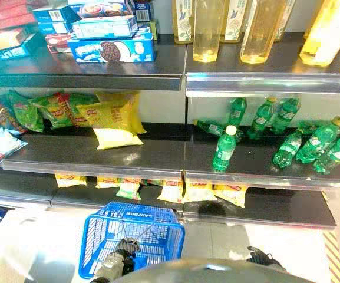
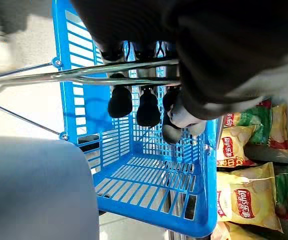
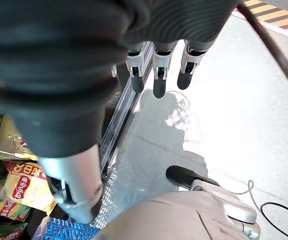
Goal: Pick up the snacks into the basket
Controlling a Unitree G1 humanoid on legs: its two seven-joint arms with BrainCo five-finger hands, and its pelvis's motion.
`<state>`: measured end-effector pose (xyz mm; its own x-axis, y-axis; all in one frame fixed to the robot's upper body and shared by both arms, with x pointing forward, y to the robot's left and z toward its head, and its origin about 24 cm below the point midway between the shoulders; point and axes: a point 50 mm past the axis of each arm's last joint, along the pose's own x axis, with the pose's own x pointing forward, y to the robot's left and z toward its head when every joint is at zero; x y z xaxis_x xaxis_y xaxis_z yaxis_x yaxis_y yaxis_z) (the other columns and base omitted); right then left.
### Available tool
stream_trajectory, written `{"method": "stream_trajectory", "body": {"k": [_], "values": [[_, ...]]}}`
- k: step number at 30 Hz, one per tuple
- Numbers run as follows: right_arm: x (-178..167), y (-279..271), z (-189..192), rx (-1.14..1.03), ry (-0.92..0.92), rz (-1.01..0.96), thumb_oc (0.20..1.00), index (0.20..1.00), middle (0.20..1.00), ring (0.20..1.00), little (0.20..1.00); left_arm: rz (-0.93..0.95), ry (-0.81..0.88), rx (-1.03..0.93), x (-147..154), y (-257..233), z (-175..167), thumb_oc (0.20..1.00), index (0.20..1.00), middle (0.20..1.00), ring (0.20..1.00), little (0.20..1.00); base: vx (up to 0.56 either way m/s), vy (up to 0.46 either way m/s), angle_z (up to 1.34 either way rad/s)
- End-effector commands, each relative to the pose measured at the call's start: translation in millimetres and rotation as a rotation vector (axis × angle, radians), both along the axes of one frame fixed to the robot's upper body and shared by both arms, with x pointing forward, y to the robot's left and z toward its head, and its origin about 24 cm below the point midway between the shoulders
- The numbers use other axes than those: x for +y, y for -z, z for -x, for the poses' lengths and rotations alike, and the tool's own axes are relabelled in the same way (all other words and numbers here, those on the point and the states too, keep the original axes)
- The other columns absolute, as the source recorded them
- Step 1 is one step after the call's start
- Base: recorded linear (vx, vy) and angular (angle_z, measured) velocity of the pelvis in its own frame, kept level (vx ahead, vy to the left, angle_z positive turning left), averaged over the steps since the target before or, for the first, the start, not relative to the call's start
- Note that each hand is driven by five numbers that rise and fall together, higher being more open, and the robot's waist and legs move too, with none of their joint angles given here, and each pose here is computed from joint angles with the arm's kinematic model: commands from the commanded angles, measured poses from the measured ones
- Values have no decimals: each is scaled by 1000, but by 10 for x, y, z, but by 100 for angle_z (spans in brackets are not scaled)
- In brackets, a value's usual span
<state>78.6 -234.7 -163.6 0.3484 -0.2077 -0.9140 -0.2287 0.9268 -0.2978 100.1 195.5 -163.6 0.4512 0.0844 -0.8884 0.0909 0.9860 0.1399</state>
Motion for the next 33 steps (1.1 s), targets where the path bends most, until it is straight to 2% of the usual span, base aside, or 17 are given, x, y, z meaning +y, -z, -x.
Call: {"method": "stream_trajectory", "body": {"k": [1, 8, 9, 10, 11, 12, 13, 14, 16, 18, 19, 21, 23, 27, 33], "values": [[38, -29, -196, -40, -17, -9, 1000, 1000, 1000, 1000, 1000, 5, 11, -23, 22, -24, -96, 200, 200, 200, 200, 200, -208, -355, 68], [46, -56, -270, -95, 16, -18, 1000, 1000, 1000, 1000, 1000, 22, -83, -37, 80, -33, -91, 200, 200, 200, 200, 200, 0, 0, 0], [51, -120, -424, -191, 57, -37, 1000, 1000, 1000, 1000, 1000, 19, -93, -52, 90, -44, -111, 200, 200, 200, 200, 200, 0, 0, 0], [50, -119, -422, -191, 58, -37, 1000, 1000, 1000, 1000, 1000, 19, -93, -52, 89, -44, -110, 200, 200, 200, 200, 200, -28, 2, -4], [59, -287, -681, -374, 91, -68, 1000, 1000, 1000, 1000, 1000, 11, -112, -68, 119, -56, -114, 200, 200, 200, 200, 200, -19, 1, -4], [59, -287, -681, -374, 91, -68, 1000, 1000, 1000, 1000, 1000, 11, -112, -68, 119, -56, -114, 200, 200, 200, 200, 200, -32, 11, -6], [59, -459, -823, -521, 108, -92, 1000, 1000, 1000, 1000, 1000, 5, -128, -79, 129, -60, -95, 200, 200, 200, 200, 200, -13, 10, -4], [58, -459, -823, -521, 108, -92, 1000, 1000, 1000, 1000, 1000, 5, -128, -79, 129, -60, -95, 200, 200, 200, 200, 200, -17, 17, -4], [3, -657, -920, -681, 174, -113, 1000, 1000, 1000, 1000, 1000, 3, -150, -90, 117, -59, -76, 200, 200, 200, 200, 200, -14, 16, -5], [13, -761, -997, -743, 148, -111, 1000, 1000, 1000, 1000, 1000, -2, -158, -89, 126, -58, -74, 200, 200, 200, 200, 200, -12, 7, -7], [-12, -988, -1127, -865, 91, -91, 1000, 1000, 1000, 1000, 1000, -4, -161, -110, 128, -75, -101, 200, 200, 200, 200, 200, -6, 2, -7], [-27, -1063, -1174, -909, 104, -93, 1000, 1000, 1000, 1000, 1000, -3, -159, -116, 126, -79, -107, 200, 200, 200, 200, 200, -1, 1, -5], [-19, -1310, -1338, -1056, 137, -103, 1000, 1000, 1000, 1000, 1000, -9, -158, -117, 124, -79, -112, 200, 200, 200, 200, 200, 12, -2, -4], [-9, -1560, -1465, -1193, 163, -108, 1000, 1000, 1000, 1000, 1000, -13, -153, -122, 111, -82, -124, 200, 200, 200, 200, 200, 2, 0, -1], [21, -1708, -1532, -1270, 175, -123, 1000, 1000, 1000, 1000, 1000, -15, -161, -120, 105, -79, -113, 200, 200, 200, 200, 200, 0, 0, 0]]}}
